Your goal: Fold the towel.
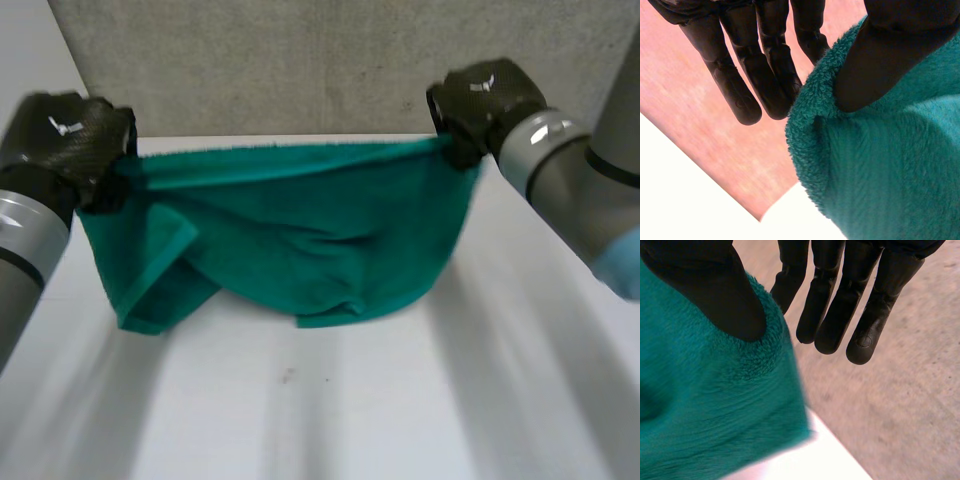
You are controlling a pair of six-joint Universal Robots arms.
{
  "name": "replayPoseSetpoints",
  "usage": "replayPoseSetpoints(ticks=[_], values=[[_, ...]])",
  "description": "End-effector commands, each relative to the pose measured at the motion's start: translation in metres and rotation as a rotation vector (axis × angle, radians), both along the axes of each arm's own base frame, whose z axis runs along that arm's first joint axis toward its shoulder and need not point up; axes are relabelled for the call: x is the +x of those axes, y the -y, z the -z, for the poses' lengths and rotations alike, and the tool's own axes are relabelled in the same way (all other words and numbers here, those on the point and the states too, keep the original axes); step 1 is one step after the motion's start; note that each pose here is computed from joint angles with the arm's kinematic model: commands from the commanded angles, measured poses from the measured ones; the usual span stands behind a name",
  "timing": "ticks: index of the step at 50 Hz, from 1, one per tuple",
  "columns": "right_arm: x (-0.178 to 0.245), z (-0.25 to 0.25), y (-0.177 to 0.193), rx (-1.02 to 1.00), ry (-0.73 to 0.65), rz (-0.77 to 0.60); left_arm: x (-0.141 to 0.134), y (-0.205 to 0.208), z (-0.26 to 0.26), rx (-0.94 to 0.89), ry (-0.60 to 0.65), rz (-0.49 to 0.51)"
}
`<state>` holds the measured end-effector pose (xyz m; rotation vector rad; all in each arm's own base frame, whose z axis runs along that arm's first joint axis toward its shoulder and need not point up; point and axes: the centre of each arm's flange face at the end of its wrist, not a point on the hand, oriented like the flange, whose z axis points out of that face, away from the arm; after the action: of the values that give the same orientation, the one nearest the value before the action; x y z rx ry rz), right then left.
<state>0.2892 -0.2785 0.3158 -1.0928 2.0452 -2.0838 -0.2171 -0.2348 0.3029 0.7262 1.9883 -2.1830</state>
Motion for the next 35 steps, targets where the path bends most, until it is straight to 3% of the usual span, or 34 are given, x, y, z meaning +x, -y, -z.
replayPoseSetpoints(ticks=[1,8,15,21,26,28,31,35], values=[[-0.009,0.024,-0.041,0.100,-0.128,-0.049,-0.011,0.019,0.064,0.216,-0.005,0.009],[-0.005,0.064,-0.032,0.181,-0.260,-0.063,-0.017,0.041,0.115,0.344,0.048,-0.005],[0.012,0.060,0.008,0.085,-0.302,-0.009,-0.034,0.090,0.092,0.184,0.100,0.003],[0.030,-0.033,0.063,-0.331,-0.051,0.122,-0.047,0.126,0.005,-0.150,-0.005,-0.004],[0.031,-0.086,0.068,-0.566,0.142,0.160,-0.045,0.123,-0.089,-0.519,-0.164,-0.015],[0.026,-0.109,0.061,-0.655,0.218,0.173,-0.045,0.120,-0.097,-0.549,-0.182,-0.010],[0.020,-0.111,0.046,-0.656,0.225,0.159,-0.042,0.112,-0.102,-0.561,-0.216,0.001],[0.012,-0.081,0.029,-0.557,0.160,0.136,-0.040,0.107,-0.054,-0.380,-0.197,0.037]])
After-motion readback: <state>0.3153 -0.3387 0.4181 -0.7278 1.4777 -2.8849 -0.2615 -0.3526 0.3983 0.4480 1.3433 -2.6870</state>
